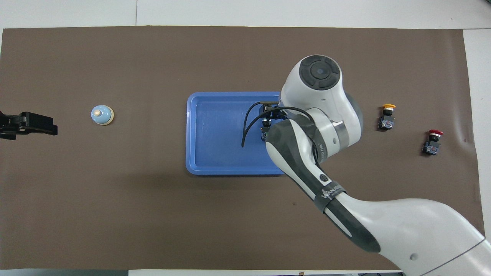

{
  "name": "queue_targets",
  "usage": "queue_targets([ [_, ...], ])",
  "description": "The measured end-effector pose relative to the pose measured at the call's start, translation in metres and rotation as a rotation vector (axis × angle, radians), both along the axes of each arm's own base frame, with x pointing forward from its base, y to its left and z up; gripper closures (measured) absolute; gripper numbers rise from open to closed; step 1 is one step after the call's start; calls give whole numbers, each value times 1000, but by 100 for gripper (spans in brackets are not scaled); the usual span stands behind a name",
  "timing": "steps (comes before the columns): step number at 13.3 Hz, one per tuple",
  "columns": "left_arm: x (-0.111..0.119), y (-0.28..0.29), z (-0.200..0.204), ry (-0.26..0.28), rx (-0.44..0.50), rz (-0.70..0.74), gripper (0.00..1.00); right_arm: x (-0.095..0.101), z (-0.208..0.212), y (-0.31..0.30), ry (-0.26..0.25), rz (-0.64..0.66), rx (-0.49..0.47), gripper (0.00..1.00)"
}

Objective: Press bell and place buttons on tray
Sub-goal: 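Open the right gripper and move it to the yellow-capped button, then grasp the yellow-capped button with the right gripper and lift it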

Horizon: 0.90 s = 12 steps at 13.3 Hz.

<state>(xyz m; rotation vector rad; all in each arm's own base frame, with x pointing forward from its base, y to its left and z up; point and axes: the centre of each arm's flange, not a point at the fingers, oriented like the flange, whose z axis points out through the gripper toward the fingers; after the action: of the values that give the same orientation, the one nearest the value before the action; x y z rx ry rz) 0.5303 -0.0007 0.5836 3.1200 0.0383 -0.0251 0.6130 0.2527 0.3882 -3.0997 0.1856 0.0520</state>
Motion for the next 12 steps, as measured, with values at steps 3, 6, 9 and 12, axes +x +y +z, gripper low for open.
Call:
queue_targets([
  [3,0,0,0,0,0,0,0,18,29,-80,-14,-66,-18,0],
  [6,0,0,0,0,0,0,0,29,27,-156,-2,-92,-88,0],
  [9,0,0,0,0,0,0,0,25,8,-229,40,-69,-113,0],
  [12,0,0,0,0,0,0,0,19,-11,-296,-18,-105,-102,0],
])
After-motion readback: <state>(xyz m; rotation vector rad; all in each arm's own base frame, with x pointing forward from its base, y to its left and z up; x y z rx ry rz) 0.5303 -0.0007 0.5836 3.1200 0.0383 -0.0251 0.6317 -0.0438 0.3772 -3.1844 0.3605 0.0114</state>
